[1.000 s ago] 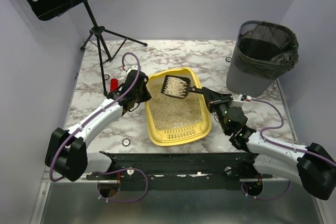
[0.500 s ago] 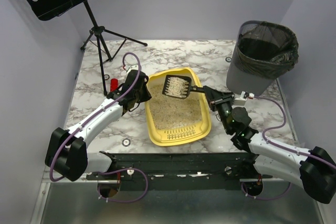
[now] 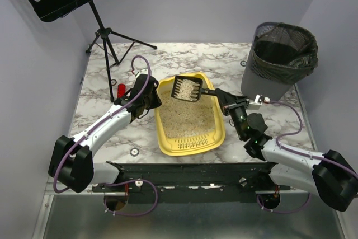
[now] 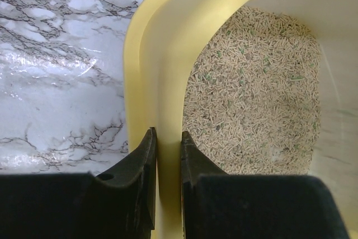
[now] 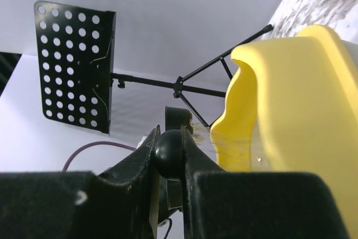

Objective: Clean the litter box

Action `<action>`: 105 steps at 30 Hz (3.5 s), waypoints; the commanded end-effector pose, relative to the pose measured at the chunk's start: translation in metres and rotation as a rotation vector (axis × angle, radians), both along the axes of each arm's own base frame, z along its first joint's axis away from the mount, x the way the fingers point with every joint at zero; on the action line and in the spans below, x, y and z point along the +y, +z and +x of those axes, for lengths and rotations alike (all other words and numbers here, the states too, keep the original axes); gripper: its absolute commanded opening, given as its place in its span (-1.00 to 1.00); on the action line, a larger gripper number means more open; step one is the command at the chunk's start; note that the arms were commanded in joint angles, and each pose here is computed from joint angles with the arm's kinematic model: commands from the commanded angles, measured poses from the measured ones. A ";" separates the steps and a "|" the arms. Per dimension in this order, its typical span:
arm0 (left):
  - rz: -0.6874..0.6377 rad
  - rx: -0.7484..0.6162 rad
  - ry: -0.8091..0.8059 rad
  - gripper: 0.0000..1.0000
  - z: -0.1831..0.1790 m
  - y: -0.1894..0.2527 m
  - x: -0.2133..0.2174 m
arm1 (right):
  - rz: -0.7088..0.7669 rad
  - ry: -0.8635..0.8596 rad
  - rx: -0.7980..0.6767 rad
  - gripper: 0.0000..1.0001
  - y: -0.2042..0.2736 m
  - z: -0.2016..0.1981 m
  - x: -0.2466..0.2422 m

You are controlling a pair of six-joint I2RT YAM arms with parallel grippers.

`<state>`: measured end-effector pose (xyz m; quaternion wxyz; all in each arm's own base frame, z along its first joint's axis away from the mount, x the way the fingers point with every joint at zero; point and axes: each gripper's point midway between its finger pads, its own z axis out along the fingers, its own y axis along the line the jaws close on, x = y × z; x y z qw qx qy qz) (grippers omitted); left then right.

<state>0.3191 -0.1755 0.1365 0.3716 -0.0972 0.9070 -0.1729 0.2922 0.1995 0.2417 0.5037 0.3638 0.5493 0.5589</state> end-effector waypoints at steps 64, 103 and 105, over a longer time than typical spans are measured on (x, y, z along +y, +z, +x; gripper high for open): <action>-0.087 0.042 -0.079 -1.00 0.001 -0.002 -0.030 | -0.792 0.122 -0.755 -0.99 0.082 -0.048 0.030; -0.111 0.077 -0.126 -0.67 -0.002 0.000 -0.040 | -0.876 0.315 -0.060 -0.50 0.017 0.007 0.043; -0.125 0.071 -0.134 -0.28 -0.003 0.003 -0.041 | -0.908 0.347 -0.040 -0.30 0.007 0.008 0.048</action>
